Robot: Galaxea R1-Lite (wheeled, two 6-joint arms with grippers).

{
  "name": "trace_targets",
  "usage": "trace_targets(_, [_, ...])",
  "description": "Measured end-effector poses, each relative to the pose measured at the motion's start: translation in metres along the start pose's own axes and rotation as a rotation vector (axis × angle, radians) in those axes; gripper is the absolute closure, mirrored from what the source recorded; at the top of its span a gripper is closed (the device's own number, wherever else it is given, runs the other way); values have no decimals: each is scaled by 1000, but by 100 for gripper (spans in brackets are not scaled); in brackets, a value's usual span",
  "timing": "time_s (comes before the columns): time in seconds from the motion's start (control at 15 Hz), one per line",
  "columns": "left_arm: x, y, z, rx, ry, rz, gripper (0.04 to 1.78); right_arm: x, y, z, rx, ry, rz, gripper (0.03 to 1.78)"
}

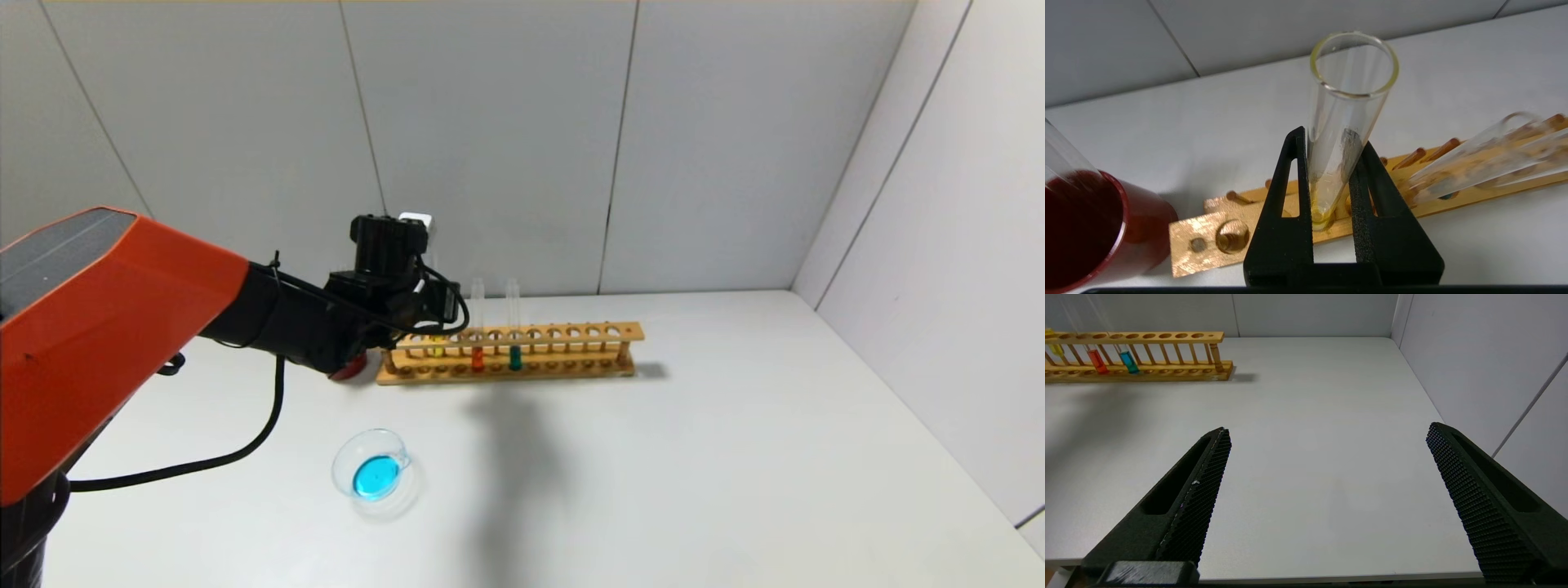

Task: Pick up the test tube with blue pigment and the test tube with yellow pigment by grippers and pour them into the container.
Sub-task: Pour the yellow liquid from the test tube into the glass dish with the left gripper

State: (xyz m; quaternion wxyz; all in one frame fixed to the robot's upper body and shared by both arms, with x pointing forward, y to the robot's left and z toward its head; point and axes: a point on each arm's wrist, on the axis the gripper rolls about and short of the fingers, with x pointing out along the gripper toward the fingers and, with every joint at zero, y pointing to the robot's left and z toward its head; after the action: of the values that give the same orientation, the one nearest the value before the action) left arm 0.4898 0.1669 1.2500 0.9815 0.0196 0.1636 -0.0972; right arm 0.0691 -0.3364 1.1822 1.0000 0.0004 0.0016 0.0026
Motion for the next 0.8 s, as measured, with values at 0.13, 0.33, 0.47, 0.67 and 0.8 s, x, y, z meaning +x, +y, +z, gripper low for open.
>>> trace_targets(0.13, [-7, 0, 14, 28, -43, -3, 151, 0, 0, 0, 0, 0, 1, 6])
trace_targets(0.33, [-20, 2, 37, 27, -110, -5, 151, 0, 0, 0, 0, 0, 0, 6])
trace_targets(0.47, [-31, 2, 56, 20, -169, -6, 151, 0, 0, 0, 0, 0, 0, 6])
trace_targets(0.67, [-46, 5, 73, 59, -227, 3, 151, 0, 0, 0, 0, 0, 0, 6])
trace_targets(0.8, [-61, 7, 78, 95, -243, 18, 151, 0, 0, 0, 0, 0, 0, 6])
